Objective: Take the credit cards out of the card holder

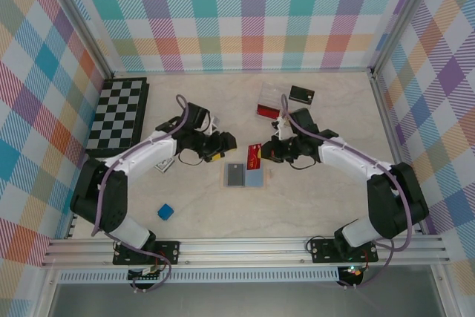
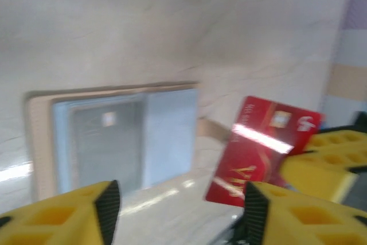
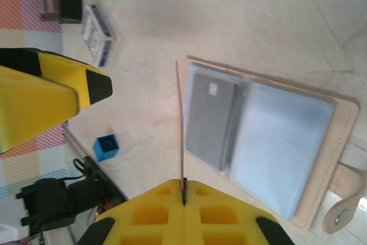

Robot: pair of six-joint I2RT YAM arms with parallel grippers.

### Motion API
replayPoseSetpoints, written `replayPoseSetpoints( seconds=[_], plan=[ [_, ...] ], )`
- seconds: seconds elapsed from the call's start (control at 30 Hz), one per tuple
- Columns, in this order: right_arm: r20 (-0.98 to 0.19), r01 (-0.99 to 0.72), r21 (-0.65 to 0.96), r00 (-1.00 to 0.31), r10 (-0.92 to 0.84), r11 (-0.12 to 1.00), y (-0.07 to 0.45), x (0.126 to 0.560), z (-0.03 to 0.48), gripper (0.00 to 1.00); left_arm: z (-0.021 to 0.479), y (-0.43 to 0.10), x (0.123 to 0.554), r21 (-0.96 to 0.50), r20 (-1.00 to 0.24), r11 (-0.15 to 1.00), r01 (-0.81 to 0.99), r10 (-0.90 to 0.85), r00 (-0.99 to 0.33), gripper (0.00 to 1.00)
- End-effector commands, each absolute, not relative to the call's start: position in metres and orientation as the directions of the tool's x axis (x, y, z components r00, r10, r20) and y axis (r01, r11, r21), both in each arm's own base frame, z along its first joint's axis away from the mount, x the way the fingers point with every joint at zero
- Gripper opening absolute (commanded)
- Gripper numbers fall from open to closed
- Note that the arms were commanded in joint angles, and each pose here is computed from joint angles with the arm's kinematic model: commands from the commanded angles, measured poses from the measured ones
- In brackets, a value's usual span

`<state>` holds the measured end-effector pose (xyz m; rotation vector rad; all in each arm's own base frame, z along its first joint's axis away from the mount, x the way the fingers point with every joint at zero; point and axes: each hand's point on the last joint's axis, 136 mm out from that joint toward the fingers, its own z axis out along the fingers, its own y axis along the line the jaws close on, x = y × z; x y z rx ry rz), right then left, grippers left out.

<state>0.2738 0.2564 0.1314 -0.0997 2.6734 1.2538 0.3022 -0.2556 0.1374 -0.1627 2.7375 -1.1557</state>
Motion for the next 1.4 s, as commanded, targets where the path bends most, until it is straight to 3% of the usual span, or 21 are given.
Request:
replayPoseSetpoints(
  seconds=[0.0,0.13,0.37,0.47,0.87,1.07,1.23,1.37],
  plan=[
    [-0.268,-0.247,0.827,-0.963,-0.033,0.505,0.265,0.273,0.164,0.00,0.168,-0.273,0.300,-0.842,-0.111,0.539,0.016,-0.144,-0.983,0.71],
    [-0.296,-0.293,0.870,-0.954,-0.056,0.397,0.270,0.274,0.190,0.00,0.190,-0.286,0.301,-0.907,-0.117,0.418,0.054,-0.127,-0.985,0.77],
    [-0.286,-0.291,0.919,-0.956,-0.059,0.264,0.275,0.280,0.216,0.00,0.211,-0.299,0.303,-0.947,-0.124,0.309,0.089,-0.096,-0.988,0.74],
    [-0.274,-0.280,0.930,-0.960,-0.056,0.238,0.278,0.283,0.220,0.00,0.211,-0.301,0.304,-0.949,-0.120,0.304,0.087,-0.093,-0.988,0.66],
    [-0.216,-0.216,0.955,-0.976,-0.020,0.203,0.281,0.297,0.223,0.02,0.229,-0.305,0.311,-0.968,-0.139,0.225,0.108,-0.128,-0.982,0.06],
    [-0.181,-0.176,0.970,-0.983,0.019,0.165,0.283,0.302,0.228,0.20,0.232,-0.301,0.325,-0.974,-0.131,0.213,0.081,-0.236,-0.963,0.00],
    [-0.150,-0.142,0.978,-0.988,0.040,0.152,0.289,0.300,0.229,0.23,0.236,-0.295,0.336,-0.975,-0.136,0.210,0.069,-0.321,-0.937,0.00],
    [-0.134,-0.126,0.981,-0.990,0.046,0.147,0.295,0.297,0.230,0.19,0.237,-0.291,0.342,-0.975,-0.137,0.215,0.061,-0.362,-0.922,0.00]
  ],
)
